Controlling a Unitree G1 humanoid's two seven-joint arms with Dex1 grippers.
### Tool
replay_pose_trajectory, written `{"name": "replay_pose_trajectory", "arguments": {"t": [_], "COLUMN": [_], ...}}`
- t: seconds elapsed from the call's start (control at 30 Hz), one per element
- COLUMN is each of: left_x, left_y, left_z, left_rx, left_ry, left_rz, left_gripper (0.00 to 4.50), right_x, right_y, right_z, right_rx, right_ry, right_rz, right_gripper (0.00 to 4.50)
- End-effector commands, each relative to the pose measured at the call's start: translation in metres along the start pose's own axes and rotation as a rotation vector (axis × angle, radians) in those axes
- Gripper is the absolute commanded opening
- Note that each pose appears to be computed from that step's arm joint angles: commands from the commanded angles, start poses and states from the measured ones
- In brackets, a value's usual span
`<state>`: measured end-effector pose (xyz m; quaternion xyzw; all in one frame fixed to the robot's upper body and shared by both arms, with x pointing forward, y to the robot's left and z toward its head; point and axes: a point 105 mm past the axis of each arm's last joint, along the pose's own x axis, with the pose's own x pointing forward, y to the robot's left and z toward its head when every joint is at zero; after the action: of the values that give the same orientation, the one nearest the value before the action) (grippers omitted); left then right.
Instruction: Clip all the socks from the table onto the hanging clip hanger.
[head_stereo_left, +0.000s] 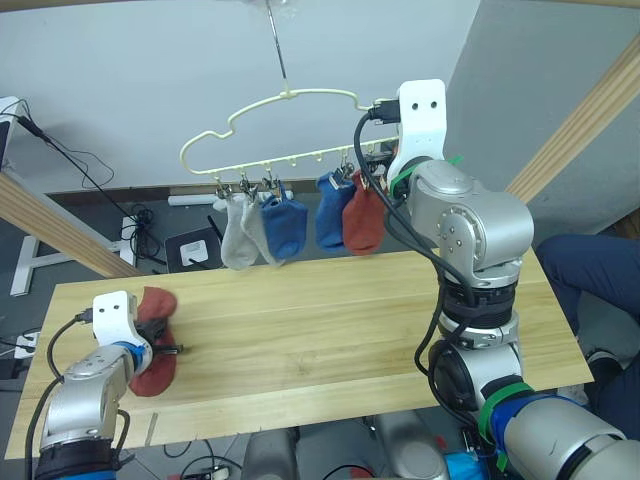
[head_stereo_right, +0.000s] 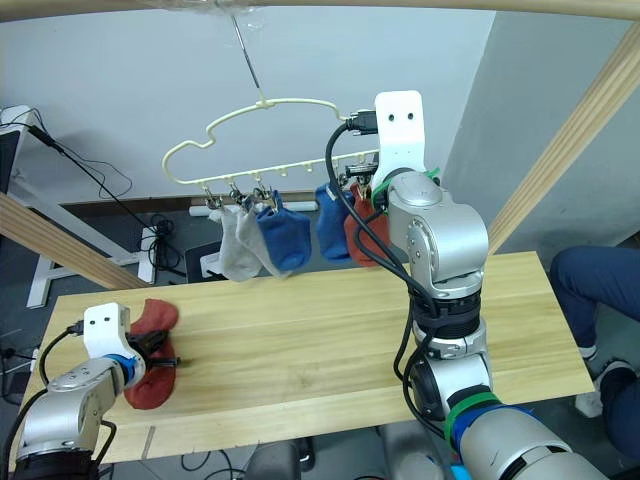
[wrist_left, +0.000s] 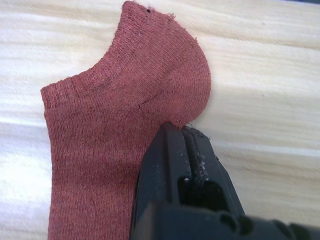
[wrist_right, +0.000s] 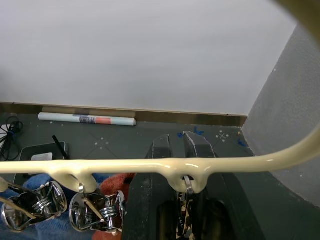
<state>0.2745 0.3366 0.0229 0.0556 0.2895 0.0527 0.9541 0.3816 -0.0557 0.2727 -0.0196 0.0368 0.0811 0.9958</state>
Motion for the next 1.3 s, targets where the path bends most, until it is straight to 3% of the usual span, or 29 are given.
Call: {"name": "replay_pose_trajectory", "arguments": {"t": [0.03,0.17,0.4,0.47,0.57,0.7,0.83,1.07,1.3], "left_x": [-0.007,-0.013,-0.021,-0.025,-0.035,-0.037,-0.023,0.007,0.015], "left_y": [-0.033,-0.046,-0.047,-0.045,-0.038,-0.023,-0.005,-0.010,-0.009], "left_z": [-0.018,-0.008,0.023,0.044,0.070,0.074,0.070,0.046,0.031], "left_rx": [0.016,0.006,-0.018,-0.024,-0.051,-0.045,-0.048,-0.034,-0.046], "left_ry": [0.053,0.023,-0.058,-0.113,-0.191,-0.203,-0.181,-0.096,-0.034], "left_rz": [-0.125,-0.151,-0.165,-0.178,-0.195,-0.154,-0.080,-0.114,-0.112], "left_gripper": [0.64,1.80,3.97,4.47,4.47,4.47,4.47,4.47,4.47], "right_x": [-0.004,-0.003,-0.002,-0.001,-0.001,-0.001,-0.001,-0.003,-0.005], "right_y": [-0.005,-0.004,-0.003,0.000,0.003,0.004,0.004,-0.002,-0.004], "right_z": [0.009,0.009,0.009,0.009,0.009,0.008,0.009,0.009,0.009], "right_rx": [0.011,0.014,0.018,0.024,0.031,0.037,0.038,0.027,0.024], "right_ry": [-0.043,-0.044,-0.045,-0.046,-0.049,-0.051,-0.053,-0.050,-0.047], "right_rz": [-0.023,-0.019,-0.014,-0.007,0.000,0.000,-0.001,-0.021,-0.030], "right_gripper": [0.02,0.02,0.02,0.02,0.02,0.02,0.02,0.02,0.02]}}
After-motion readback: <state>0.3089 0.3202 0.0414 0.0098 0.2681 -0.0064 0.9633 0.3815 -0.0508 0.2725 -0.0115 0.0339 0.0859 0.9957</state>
